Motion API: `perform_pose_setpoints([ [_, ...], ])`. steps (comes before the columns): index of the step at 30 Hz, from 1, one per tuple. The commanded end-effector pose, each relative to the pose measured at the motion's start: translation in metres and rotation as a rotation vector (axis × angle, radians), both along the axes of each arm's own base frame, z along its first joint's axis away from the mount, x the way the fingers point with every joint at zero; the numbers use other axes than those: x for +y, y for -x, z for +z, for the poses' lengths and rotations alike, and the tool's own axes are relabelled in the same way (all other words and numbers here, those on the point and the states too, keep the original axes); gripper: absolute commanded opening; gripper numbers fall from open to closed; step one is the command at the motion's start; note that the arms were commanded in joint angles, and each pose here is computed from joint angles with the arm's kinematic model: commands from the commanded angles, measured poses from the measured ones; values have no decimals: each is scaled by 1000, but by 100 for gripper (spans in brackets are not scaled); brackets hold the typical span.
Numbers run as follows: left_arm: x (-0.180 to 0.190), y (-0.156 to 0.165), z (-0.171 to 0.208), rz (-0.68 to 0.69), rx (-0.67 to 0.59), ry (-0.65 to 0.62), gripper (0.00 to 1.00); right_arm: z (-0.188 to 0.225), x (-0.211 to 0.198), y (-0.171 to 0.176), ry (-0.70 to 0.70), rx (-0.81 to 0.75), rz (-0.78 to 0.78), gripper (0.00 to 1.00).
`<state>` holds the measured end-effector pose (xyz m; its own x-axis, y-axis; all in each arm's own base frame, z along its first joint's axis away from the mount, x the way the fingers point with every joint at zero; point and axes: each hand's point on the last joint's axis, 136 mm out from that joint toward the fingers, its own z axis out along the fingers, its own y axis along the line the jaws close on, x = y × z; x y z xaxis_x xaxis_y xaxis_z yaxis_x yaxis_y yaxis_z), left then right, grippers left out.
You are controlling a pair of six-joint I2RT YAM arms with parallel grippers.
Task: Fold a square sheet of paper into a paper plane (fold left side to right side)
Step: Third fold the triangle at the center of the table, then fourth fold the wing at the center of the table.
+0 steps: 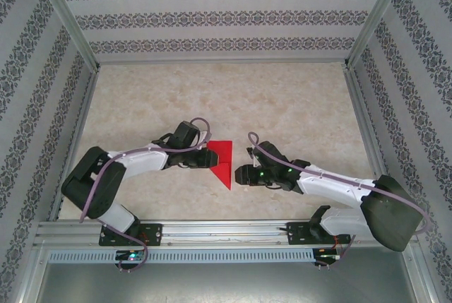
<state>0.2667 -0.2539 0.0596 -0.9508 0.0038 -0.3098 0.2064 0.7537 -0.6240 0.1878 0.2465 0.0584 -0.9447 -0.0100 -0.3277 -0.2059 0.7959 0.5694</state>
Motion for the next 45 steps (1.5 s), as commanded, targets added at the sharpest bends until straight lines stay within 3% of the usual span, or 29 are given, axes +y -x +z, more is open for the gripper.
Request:
perform_pose_setpoints([
  [1,10,-20,24,41,-94,-2,33,13,12,-23,-42,-124,38,53],
  [8,43,-32,26,126,-89,9,37,12,42,-32,-92,-147,144,59],
  [13,54,-31,20,166,-53,62,40,2,54,-41,-93,-138,161,55],
  [17,58,-32,17,183,-31,97,43,-3,55,-46,-88,-131,149,38],
  [21,61,-35,16,191,-23,115,45,-6,52,-45,-84,-123,146,7],
  [23,61,-37,16,191,-22,126,47,-4,49,-44,-84,-131,136,0],
  [41,30,-54,14,113,31,269,49,12,29,-33,-158,-185,73,0],
  [45,15,-56,11,79,40,286,43,12,29,-32,-164,-183,72,0],
])
